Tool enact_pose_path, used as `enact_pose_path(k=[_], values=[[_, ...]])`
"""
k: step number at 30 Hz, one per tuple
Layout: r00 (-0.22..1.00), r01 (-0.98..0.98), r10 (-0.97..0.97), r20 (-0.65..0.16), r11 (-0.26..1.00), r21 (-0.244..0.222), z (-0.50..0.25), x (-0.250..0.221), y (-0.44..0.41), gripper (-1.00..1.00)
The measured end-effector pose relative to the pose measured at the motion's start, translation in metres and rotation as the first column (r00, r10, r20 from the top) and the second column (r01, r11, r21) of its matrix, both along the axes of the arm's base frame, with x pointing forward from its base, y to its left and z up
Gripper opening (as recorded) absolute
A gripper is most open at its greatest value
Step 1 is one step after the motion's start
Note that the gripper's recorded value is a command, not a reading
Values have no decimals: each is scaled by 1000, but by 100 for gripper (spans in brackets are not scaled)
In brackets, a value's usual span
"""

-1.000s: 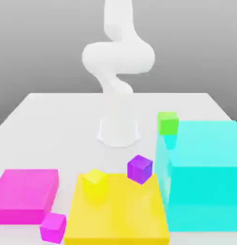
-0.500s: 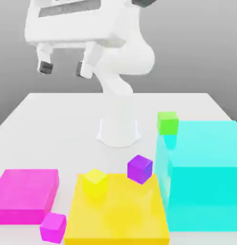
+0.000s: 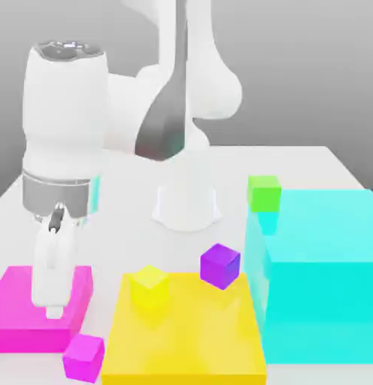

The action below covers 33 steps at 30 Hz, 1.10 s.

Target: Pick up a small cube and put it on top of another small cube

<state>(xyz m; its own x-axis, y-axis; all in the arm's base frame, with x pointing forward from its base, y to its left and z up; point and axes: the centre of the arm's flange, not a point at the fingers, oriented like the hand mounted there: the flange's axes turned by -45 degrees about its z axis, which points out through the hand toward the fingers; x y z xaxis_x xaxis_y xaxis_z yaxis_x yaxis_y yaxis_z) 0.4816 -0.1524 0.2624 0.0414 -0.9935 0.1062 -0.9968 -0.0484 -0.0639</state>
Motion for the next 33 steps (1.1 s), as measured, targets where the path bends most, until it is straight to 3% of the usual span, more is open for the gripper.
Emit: enact_pose_path(k=[5, 9, 10, 17, 24, 33], values=[[976, 214, -210, -57, 973, 90, -63, -16, -8, 0], [968, 249, -244, -66, 963, 104, -115, -18, -9, 0], [967, 250, -244, -67, 963, 104, -128, -19, -9, -100], [967, 250, -245, -65, 962, 104, -130, -19, -9, -100], [979, 201, -197, -57, 974, 99, -64, -14, -13, -100], [984, 172, -169, -54, 983, 70, 8, -32, 90, -100]])
